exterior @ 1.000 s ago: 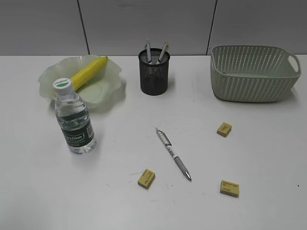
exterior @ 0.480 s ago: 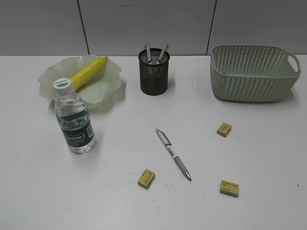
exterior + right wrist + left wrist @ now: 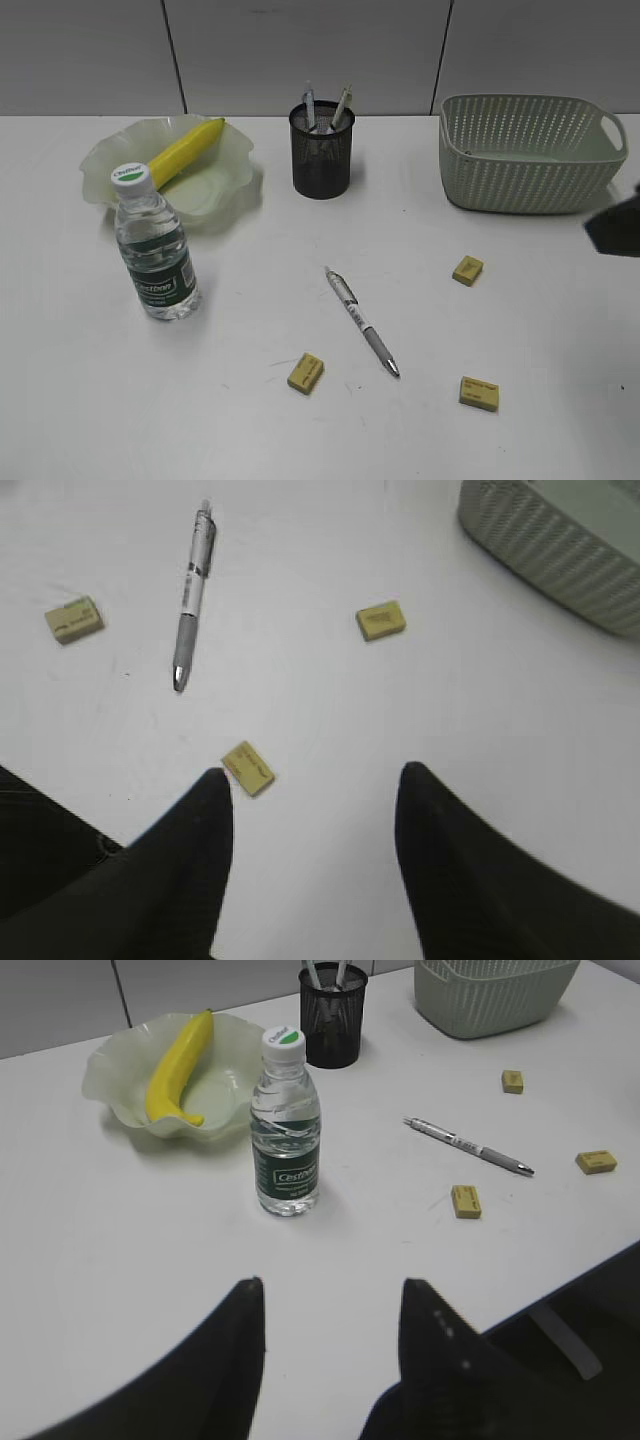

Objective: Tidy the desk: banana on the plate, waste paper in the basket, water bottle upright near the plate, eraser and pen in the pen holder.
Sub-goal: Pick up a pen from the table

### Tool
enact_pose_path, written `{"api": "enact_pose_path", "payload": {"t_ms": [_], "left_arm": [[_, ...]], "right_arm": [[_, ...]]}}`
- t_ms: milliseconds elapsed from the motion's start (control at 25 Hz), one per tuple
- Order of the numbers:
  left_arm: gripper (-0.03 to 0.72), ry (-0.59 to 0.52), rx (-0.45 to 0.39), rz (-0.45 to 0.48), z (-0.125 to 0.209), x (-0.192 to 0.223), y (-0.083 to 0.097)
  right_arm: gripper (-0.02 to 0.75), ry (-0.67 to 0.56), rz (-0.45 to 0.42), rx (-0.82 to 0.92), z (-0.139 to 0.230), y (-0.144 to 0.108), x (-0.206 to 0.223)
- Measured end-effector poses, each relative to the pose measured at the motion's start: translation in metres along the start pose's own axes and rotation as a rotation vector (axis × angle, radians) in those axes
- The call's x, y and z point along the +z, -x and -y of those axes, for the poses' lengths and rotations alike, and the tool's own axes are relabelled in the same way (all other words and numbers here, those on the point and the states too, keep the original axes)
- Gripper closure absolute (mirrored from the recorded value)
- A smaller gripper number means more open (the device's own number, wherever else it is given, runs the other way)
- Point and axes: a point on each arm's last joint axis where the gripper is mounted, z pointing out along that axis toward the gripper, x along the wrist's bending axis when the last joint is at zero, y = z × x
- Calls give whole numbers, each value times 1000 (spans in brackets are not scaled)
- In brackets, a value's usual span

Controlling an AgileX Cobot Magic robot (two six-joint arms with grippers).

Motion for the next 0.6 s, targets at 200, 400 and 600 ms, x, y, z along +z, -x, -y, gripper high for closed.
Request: {"api": "enact_pose_path", "payload": {"t_ms": [200, 400, 600], "left_arm": [[357, 0, 0, 1, 0, 0, 0], [359, 0, 1, 0, 0, 0, 0], [359, 0, 1, -1, 0, 0, 0]], "right_arm": [[314, -129, -58, 42, -44, 1, 57], [314, -229, -90, -2, -80, -13, 110], [314, -378, -86, 10, -104, -32, 161]]}}
